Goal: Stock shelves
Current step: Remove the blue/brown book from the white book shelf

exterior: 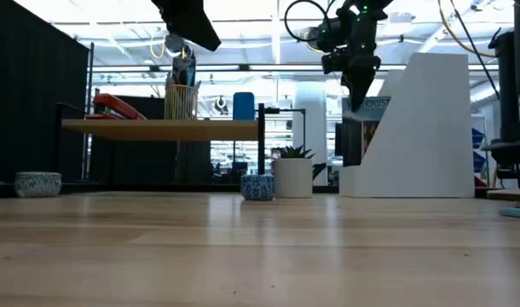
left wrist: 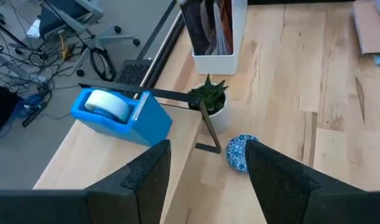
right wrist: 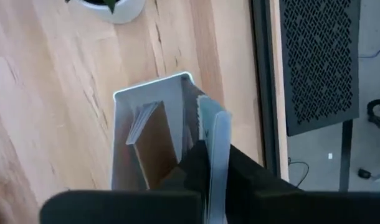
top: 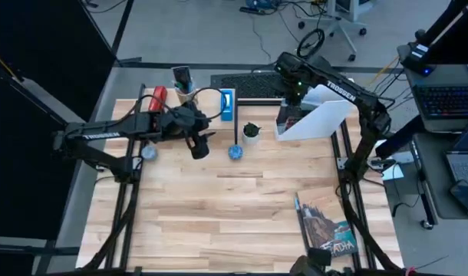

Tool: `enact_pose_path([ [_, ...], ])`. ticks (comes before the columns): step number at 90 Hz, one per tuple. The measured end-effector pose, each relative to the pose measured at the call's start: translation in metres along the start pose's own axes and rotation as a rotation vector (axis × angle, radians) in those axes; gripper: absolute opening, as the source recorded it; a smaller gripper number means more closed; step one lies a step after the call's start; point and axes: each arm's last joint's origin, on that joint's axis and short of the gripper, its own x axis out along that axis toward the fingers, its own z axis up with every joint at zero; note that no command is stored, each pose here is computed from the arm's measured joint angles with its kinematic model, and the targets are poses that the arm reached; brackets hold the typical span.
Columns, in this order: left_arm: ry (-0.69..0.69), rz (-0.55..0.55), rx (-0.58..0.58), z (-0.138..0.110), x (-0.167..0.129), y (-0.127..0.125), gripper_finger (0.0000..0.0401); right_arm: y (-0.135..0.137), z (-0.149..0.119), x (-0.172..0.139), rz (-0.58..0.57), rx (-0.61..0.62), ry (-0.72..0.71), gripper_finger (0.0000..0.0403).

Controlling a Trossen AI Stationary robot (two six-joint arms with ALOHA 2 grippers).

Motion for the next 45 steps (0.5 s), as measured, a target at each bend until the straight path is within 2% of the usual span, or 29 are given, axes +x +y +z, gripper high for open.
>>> enact_pose_path([
  [20,0.0,0.0,0.001,0.0,0.0,0.0,0.0194,0.01,0.0,-0.015,-0.086,-0.03,0.024,0.0009],
  [45,-0.002,0.0,0.0,0.0,0.0,0.0,0.0194,0.02,0.004,-0.066,-0.143,-0.02,-0.078,0.0007],
])
